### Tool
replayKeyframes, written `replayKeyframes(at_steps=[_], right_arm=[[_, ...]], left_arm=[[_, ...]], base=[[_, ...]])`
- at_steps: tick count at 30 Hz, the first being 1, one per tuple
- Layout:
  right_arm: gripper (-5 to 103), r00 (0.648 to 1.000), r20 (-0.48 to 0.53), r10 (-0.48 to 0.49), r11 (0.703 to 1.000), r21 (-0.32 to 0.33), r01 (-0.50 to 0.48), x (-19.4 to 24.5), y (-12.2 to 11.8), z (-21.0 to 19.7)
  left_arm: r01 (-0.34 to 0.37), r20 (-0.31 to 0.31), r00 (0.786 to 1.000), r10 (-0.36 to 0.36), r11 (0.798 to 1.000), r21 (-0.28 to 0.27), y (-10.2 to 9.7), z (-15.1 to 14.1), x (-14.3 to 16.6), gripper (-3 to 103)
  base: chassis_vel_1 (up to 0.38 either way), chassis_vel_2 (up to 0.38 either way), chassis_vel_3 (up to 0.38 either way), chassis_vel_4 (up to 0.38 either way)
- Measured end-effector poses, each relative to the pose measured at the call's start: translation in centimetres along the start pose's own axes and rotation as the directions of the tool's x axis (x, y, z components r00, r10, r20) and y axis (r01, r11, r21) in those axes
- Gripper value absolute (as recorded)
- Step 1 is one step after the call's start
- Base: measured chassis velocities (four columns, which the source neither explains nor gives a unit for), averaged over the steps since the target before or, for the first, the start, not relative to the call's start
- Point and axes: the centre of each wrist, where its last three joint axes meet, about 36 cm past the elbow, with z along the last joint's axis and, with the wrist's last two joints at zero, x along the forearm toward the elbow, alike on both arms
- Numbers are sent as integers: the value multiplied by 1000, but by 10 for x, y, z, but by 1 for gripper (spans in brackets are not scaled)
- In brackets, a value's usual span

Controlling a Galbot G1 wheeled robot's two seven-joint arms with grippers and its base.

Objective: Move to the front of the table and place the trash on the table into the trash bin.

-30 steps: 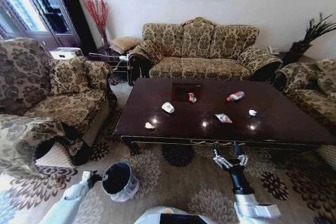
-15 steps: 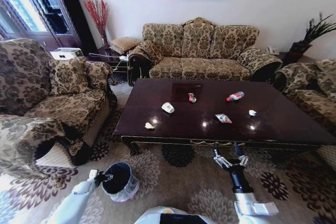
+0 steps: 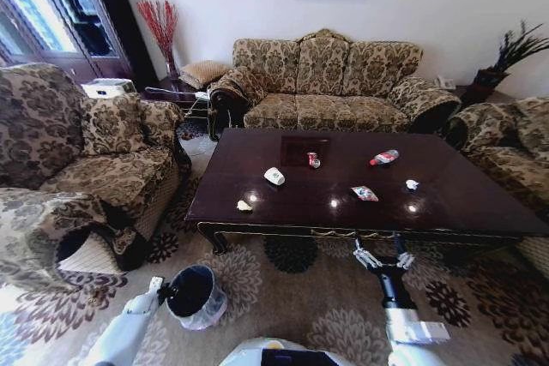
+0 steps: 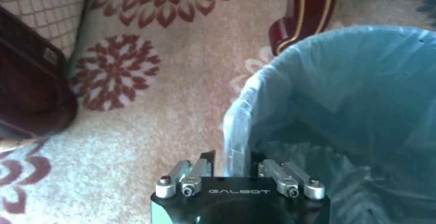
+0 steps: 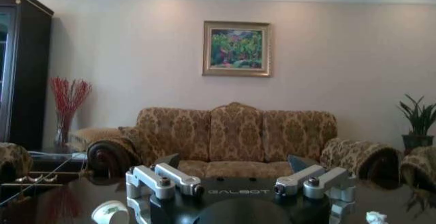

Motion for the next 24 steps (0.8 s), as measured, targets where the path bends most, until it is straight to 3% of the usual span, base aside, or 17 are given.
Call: replayKeyframes(at_steps=[4,6,13,19,24], right_arm=[[100,1000,11,-3,1000,-2,3,0,-1,0],[100,999,26,-24,999,-21,25,-1,-3,0],[100,996,70,-47,994,-93,53,-4,0,-1],[100,994,82,-68,989,-126,78,-5,1,0],[100,993,89,-73,987,-134,85,-6,1,0]], left_arm=[[-8,-3,1000,8,1000,3,-1,1,0,29],[-11,-2,1000,11,1000,13,-3,3,1,18],[-5,11,1000,4,999,43,-4,7,3,2],[10,15,1000,-11,998,66,-6,19,8,2],[18,53,998,-24,995,101,-15,36,16,2]], base=[[0,0,0,0],[0,0,0,0],[0,0,0,0],[0,0,0,0],[0,0,0,0]])
